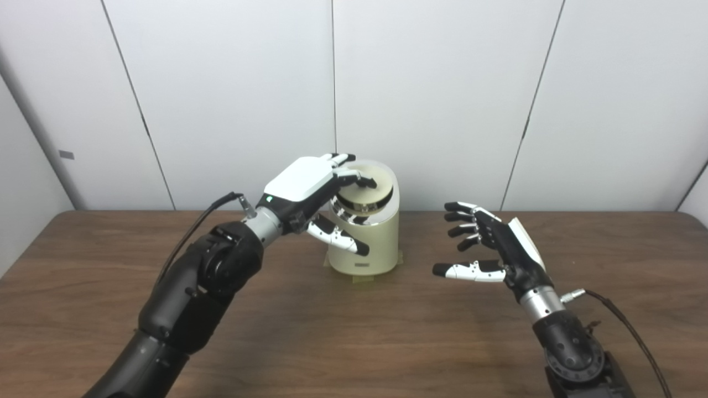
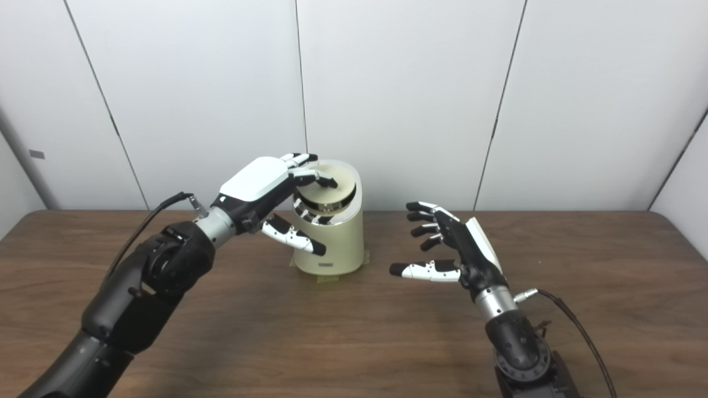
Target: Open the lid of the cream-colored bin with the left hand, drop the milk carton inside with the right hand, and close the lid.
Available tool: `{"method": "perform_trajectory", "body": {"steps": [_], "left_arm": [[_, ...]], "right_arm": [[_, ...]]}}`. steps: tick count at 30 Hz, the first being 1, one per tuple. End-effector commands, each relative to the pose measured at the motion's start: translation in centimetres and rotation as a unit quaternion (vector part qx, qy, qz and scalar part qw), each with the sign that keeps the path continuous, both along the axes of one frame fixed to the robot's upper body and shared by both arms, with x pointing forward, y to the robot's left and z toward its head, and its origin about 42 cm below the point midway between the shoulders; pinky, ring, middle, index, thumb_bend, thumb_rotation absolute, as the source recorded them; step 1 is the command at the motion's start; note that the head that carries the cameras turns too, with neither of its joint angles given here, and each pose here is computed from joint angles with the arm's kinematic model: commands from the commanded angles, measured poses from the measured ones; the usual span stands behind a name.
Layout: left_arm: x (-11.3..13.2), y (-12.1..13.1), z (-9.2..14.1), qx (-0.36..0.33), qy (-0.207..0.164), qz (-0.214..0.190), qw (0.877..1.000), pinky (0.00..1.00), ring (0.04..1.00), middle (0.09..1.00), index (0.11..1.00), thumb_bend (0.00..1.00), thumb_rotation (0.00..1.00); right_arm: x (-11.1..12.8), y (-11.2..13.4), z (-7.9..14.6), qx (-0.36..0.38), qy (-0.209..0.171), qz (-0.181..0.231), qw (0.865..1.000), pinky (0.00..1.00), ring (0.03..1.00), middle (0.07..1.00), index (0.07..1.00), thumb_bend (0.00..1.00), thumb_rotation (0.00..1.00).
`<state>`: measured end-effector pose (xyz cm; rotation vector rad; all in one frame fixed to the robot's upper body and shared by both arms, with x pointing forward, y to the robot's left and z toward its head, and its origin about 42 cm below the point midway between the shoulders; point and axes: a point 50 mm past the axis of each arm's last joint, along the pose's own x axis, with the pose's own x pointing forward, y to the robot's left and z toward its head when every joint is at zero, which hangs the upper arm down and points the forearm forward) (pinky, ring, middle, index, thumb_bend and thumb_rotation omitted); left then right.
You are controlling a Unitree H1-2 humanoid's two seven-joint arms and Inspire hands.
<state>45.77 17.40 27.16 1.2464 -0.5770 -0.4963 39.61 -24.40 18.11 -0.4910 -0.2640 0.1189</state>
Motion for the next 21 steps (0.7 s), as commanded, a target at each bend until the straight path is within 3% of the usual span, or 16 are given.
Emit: {"method": "perform_trajectory", "body": {"steps": [1, 8, 16, 21], "left_arm": [[0.1, 0.2, 1.9, 0.000, -0.035, 0.002, 0.999, 1.00, 0.956, 0.757, 0.765, 1.00, 0.48], [-0.2, 0.3, 0.4, -0.007, -0.041, -0.003, 0.999, 1.00, 0.951, 0.720, 0.727, 1.00, 0.48], [-0.9, -0.5, -1.0, 0.002, -0.014, -0.012, 1.000, 1.00, 0.973, 0.742, 0.748, 1.00, 0.44], [-1.2, -0.8, -1.8, 0.058, -0.023, -0.020, 0.998, 1.00, 0.981, 0.755, 0.754, 1.00, 0.44]], "right_arm": [[0.6, -0.2, 2.3, 0.003, -0.038, 0.004, 0.999, 0.53, 0.680, 0.763, 0.792, 0.79, 0.30], [0.6, -0.2, 2.4, 0.008, -0.039, 0.004, 0.999, 0.54, 0.675, 0.760, 0.788, 0.79, 0.29], [0.5, -0.1, 2.6, 0.006, -0.036, 0.005, 0.999, 0.55, 0.676, 0.759, 0.788, 0.78, 0.29], [0.6, -0.2, 2.5, 0.005, -0.042, 0.007, 0.999, 0.54, 0.669, 0.755, 0.786, 0.79, 0.29]]}}
